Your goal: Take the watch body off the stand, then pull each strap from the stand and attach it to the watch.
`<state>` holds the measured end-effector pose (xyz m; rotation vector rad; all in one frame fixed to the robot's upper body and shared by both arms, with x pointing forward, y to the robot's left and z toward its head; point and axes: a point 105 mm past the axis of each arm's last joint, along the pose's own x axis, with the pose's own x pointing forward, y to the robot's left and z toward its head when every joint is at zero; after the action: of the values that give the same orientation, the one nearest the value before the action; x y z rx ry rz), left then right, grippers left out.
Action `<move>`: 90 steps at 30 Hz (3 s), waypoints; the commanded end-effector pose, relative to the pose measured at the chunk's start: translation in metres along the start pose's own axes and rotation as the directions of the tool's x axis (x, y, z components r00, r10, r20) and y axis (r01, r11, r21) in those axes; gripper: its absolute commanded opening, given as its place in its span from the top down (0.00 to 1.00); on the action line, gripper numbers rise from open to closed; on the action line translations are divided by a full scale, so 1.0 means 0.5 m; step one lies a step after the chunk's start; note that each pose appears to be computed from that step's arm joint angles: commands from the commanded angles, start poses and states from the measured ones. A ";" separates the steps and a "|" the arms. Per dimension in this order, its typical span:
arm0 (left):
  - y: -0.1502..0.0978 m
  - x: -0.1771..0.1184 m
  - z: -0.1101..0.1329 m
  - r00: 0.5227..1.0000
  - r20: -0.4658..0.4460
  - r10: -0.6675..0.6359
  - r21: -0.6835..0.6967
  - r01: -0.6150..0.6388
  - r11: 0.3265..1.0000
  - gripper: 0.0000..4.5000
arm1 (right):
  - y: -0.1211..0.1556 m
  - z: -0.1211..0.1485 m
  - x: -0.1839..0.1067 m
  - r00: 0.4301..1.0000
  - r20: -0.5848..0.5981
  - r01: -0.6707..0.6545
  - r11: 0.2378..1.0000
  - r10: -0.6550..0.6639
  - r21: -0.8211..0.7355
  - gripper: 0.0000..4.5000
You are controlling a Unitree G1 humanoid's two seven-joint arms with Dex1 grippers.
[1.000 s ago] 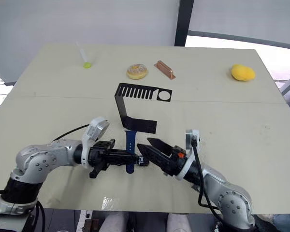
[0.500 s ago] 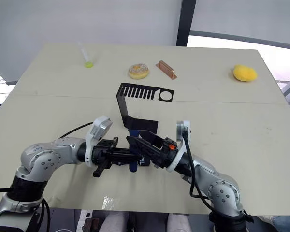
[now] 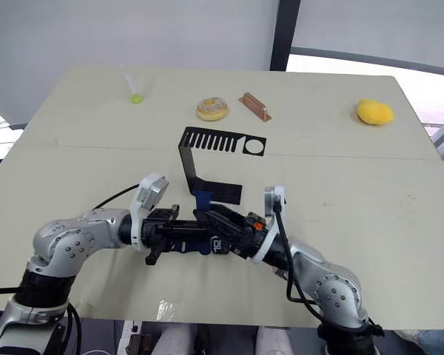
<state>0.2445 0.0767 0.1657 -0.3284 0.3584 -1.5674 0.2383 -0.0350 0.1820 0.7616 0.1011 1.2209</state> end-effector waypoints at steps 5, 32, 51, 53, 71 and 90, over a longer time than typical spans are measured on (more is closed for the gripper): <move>-0.008 0.002 0.007 1.000 0.006 -0.009 0.036 0.009 0.999 1.00 | 0.017 0.009 0.007 0.998 0.021 -0.055 0.999 0.055 -0.003 0.73; 0.000 0.003 0.000 1.000 0.023 0.020 0.036 -0.021 0.999 1.00 | 0.000 0.012 0.007 0.998 0.053 -0.022 1.000 0.022 0.003 0.73; -0.016 0.000 -0.004 1.000 0.021 -0.001 0.035 0.000 0.999 0.93 | 0.012 0.020 0.007 0.996 0.066 -0.063 0.998 0.063 -0.004 1.00; -0.032 -0.002 -0.011 0.999 -0.037 -0.009 0.095 0.013 0.995 0.79 | 0.017 0.028 0.007 0.995 0.073 -0.070 0.997 0.072 -0.028 1.00; 0.037 -0.148 -0.038 0.888 -0.244 0.390 0.737 -0.091 0.669 0.00 | -0.007 0.107 -0.142 0.973 -0.011 0.175 0.761 -0.232 -0.625 1.00; 0.106 0.024 -0.113 0.899 -0.270 0.345 0.653 -0.093 0.752 0.00 | -0.001 0.039 -0.167 0.949 -0.120 0.173 0.801 -0.291 -0.574 1.00</move>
<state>0.2684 0.0677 0.0876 0.5202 0.1672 -1.4087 0.2237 -0.1233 0.1609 0.1144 0.0379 0.9718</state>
